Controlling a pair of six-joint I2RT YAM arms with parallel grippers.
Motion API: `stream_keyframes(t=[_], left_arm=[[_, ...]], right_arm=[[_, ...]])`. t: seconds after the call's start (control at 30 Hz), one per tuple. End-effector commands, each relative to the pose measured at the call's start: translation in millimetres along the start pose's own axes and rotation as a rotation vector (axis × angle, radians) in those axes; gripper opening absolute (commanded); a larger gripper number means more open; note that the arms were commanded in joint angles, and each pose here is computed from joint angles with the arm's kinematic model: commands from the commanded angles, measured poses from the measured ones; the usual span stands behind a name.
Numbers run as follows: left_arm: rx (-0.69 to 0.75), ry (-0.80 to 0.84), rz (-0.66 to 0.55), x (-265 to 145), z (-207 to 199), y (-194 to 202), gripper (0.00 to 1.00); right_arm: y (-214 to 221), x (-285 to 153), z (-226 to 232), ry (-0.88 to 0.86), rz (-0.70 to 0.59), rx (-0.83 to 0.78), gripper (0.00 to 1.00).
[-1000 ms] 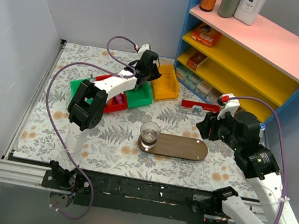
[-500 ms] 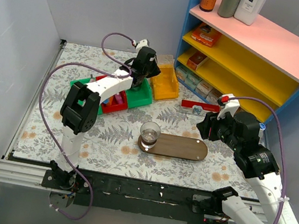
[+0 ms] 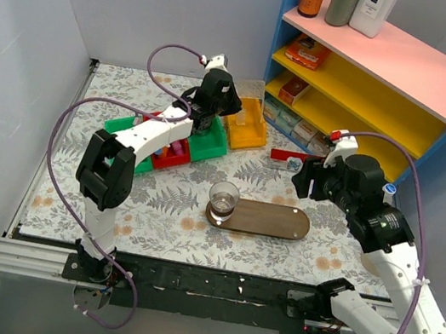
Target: Prepare toiletry sets of a toothbrush and toothpaste on the tray
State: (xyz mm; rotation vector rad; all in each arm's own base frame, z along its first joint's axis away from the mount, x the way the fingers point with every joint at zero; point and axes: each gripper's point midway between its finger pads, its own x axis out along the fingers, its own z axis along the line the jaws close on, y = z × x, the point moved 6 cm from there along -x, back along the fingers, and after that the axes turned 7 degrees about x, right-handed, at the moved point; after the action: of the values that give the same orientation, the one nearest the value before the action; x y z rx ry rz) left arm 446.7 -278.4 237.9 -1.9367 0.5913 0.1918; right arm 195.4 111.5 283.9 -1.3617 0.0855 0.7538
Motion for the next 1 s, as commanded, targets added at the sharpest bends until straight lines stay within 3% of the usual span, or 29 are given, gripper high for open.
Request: stream_keyframes(t=[0.0,0.33,0.63,0.8,0.97], left_arm=[[0.03,0.095,-0.092,-40,-26,-37,0.0],[0.103,0.113,-0.06,-77,-39,-15,0.0],[0.14,0.138,-0.026,-108,-27,13,0.0],[0.119,0.188,-0.017,-122,-27,24,0.0],[0.189,0.208,-0.038,-133,-38,26,0.0]], right_arm=[[-30,-7,9,-0.019,-0.095,0.017,0.7],[-47,7,13,-0.01,-0.074,0.057,0.71],[-46,32,15,0.026,-0.05,0.149,0.69],[-46,49,31,-0.045,-0.029,0.168,0.68],[-48,70,46,-0.078,0.015,0.171,0.68]])
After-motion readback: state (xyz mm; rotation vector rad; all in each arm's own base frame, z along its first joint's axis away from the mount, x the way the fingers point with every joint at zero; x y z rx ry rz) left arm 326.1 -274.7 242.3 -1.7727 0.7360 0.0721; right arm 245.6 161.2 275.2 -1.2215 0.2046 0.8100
